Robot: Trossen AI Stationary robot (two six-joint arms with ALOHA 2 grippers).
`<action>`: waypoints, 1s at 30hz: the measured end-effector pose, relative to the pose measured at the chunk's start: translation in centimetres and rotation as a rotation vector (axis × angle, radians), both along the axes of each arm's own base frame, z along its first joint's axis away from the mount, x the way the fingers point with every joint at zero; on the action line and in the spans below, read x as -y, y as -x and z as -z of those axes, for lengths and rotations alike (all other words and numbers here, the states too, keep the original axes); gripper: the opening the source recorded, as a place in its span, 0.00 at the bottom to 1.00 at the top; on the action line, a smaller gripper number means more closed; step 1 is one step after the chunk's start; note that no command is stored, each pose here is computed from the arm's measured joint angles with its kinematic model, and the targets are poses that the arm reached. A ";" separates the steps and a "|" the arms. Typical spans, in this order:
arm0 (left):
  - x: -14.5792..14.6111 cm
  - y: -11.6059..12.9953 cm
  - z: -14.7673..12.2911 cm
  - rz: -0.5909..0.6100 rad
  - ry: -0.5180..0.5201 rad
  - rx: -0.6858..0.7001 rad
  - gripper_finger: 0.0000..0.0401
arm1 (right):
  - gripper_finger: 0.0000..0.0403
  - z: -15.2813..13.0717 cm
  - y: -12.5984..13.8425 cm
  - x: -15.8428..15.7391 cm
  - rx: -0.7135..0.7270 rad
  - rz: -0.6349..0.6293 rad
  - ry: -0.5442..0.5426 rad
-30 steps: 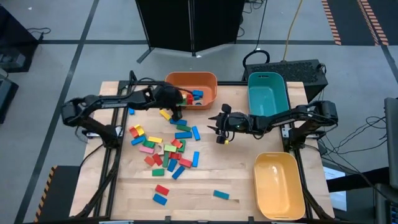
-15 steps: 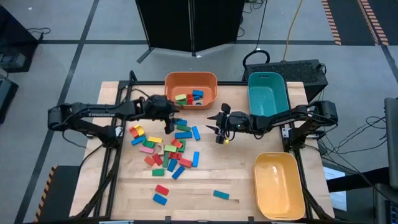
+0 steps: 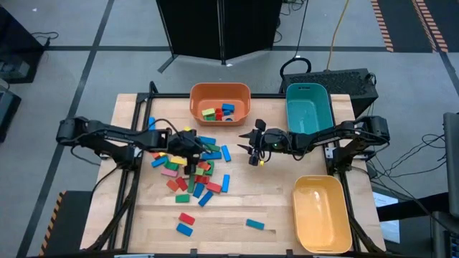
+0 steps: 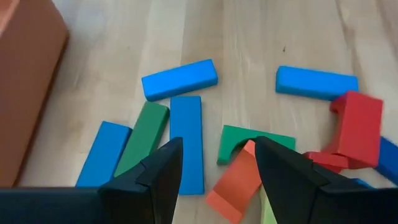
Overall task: Sort blocks by size
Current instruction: Put the green arch block into the orange bin
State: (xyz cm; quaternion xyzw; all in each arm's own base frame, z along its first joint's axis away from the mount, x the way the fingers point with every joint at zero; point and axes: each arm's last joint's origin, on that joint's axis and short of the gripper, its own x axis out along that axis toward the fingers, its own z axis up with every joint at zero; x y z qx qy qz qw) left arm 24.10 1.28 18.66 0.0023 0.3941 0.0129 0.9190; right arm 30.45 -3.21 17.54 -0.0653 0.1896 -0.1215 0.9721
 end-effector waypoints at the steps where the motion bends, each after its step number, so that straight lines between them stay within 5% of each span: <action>1: 0.1 -0.1 0.3 0.005 -0.009 -0.012 0.51 | 0.39 0.0 0.0 0.0 0.000 -0.001 -0.001; 11: 0.0 -1.6 3.4 0.035 -0.040 -0.097 0.51 | 0.39 0.2 0.0 -0.8 -0.022 -0.017 -0.023; 30: -0.1 -3.1 5.8 0.032 -0.045 -0.108 0.46 | 0.39 0.2 0.0 -0.7 -0.049 -0.064 0.103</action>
